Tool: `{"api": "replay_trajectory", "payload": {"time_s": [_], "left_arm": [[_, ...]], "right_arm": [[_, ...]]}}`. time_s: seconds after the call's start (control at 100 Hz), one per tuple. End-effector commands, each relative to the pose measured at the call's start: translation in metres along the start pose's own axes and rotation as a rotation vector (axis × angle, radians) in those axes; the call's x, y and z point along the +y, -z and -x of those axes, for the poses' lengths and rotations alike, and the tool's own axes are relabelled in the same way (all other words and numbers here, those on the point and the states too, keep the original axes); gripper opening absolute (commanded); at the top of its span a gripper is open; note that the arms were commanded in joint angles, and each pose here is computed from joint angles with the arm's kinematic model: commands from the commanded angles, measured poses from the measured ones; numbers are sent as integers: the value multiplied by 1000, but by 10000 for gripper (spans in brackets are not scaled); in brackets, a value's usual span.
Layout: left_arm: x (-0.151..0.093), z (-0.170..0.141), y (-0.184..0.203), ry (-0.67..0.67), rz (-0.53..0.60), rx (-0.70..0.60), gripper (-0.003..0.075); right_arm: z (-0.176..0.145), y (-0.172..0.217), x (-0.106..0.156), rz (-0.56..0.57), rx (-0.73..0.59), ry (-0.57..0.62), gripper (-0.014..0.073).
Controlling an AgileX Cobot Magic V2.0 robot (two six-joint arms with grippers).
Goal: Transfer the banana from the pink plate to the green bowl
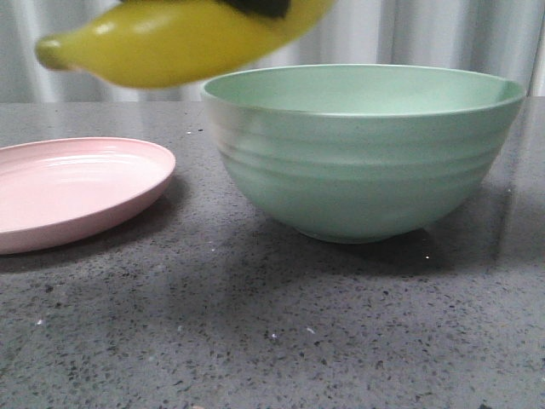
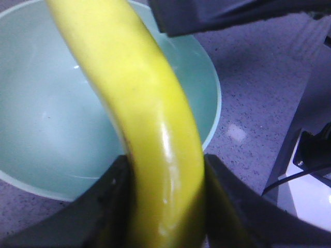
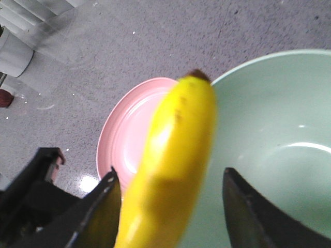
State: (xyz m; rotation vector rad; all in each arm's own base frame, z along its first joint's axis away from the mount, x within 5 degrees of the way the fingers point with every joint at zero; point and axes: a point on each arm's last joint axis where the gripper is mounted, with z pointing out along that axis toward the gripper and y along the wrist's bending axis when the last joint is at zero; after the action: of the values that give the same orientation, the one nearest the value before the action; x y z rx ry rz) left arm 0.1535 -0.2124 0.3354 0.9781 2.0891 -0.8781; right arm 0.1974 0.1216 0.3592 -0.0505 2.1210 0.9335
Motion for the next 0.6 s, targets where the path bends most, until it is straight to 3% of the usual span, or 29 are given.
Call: {"api": "replay_trajectory", "payload": {"time_s": [0.0, 0.59], "left_arm": [[-7, 16, 6, 20, -14, -104, 18], [-8, 17, 6, 42, -26, -109, 18]], "right_arm": [[13, 1, 10, 37, -86, -14, 366], [11, -23, 0, 4, -53, -57, 366]]}}
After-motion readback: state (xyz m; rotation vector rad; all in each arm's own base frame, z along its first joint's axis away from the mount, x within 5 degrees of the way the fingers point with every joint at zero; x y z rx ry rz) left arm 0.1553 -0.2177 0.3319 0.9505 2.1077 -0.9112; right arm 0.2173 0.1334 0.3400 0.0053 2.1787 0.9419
